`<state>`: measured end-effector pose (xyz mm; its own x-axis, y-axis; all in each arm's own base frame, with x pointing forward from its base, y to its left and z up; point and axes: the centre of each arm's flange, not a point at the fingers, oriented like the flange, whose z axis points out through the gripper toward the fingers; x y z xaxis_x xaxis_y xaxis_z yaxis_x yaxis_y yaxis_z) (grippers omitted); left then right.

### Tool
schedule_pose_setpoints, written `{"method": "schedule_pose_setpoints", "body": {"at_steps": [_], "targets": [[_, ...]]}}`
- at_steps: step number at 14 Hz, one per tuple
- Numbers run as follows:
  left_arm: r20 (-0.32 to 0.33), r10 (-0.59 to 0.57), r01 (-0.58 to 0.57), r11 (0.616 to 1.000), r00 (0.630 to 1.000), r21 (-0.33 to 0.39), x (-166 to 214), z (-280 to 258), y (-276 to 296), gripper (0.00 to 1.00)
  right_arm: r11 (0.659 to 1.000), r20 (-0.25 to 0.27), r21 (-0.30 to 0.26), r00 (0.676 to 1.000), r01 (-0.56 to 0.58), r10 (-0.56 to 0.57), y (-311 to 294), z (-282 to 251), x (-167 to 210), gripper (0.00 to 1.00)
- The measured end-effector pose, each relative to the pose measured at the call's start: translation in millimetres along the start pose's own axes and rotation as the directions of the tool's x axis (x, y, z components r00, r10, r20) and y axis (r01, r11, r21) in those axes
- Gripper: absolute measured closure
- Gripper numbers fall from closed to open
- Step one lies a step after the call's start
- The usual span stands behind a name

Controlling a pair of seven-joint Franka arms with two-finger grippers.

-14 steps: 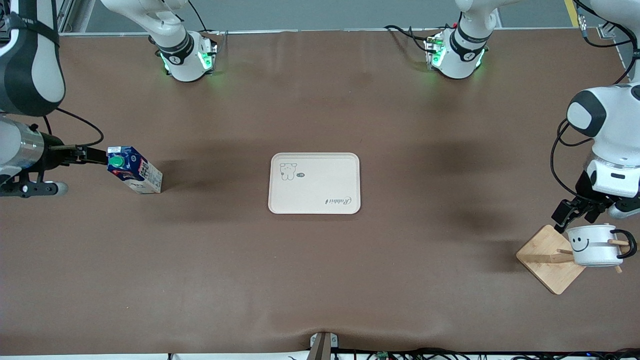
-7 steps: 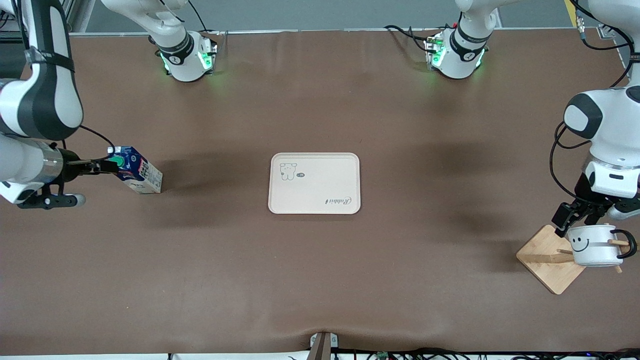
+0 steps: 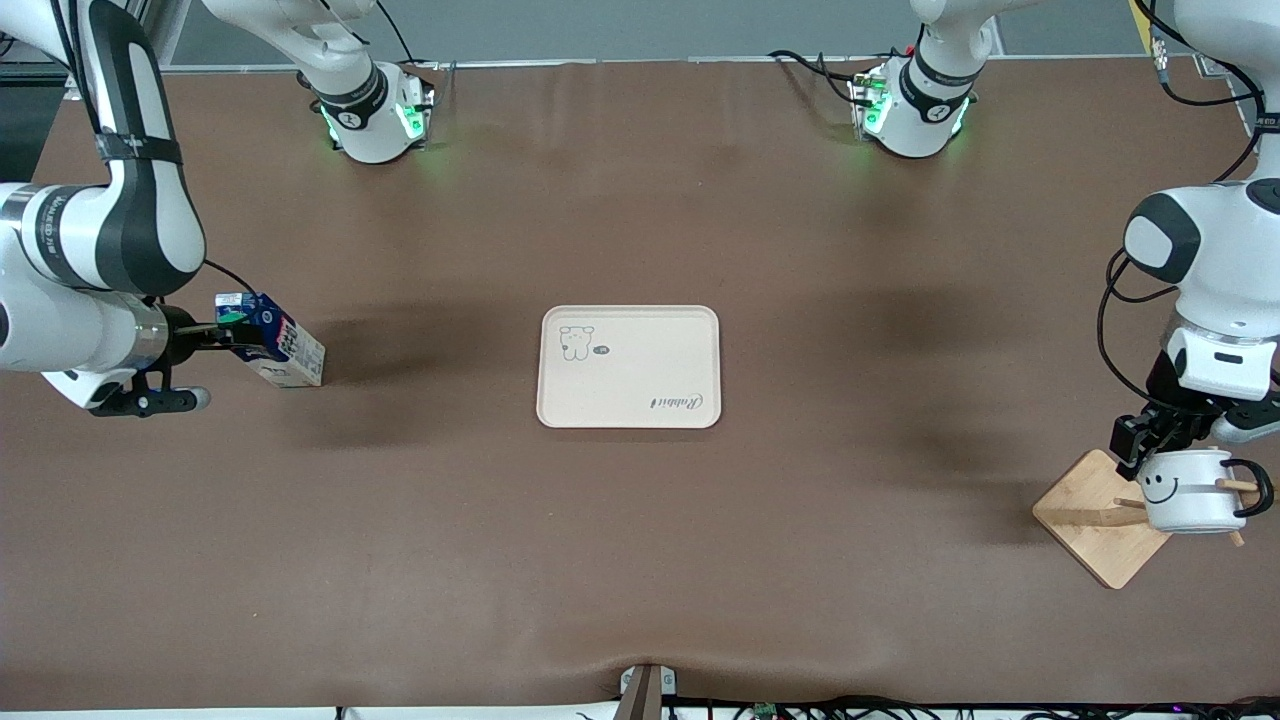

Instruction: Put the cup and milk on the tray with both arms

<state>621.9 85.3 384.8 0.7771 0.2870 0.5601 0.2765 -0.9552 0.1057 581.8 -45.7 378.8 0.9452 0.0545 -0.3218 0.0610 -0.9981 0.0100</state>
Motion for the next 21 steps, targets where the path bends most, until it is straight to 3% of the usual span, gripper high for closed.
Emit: {"method": "schedule_pose_setpoints", "body": {"at_steps": [4, 7, 16, 21], "targets": [[-0.004, 0.004, -0.004, 1.000, 1.000, -0.002, 1.3, -0.9, 1.5, 0.81, 1.000, 0.021, -0.004, 1.000, -0.006, 0.006, 6.3, 11.3, -2.9, 0.00], [-0.022, 0.011, -0.012, 1.000, 1.000, -0.010, 6.3, -4.6, 6.8, 0.90, 1.000, 0.035, -0.007, 0.999, -0.010, 0.011, 12.0, 21.4, -6.2, 0.00], [-0.031, 0.046, -0.048, 0.997, 0.998, -0.053, 6.7, -11.0, 41.9, 0.91, 1.000, 0.043, -0.005, 0.999, -0.016, 0.016, 17.4, 50.5, -9.8, 0.00], [0.006, 0.056, -0.056, 0.997, 0.998, -0.045, 8.0, -20.1, 47.2, 0.91, 1.000, 0.071, 0.001, 0.997, -0.018, 0.018, 18.3, 63.9, -14.8, 0.00]]}}
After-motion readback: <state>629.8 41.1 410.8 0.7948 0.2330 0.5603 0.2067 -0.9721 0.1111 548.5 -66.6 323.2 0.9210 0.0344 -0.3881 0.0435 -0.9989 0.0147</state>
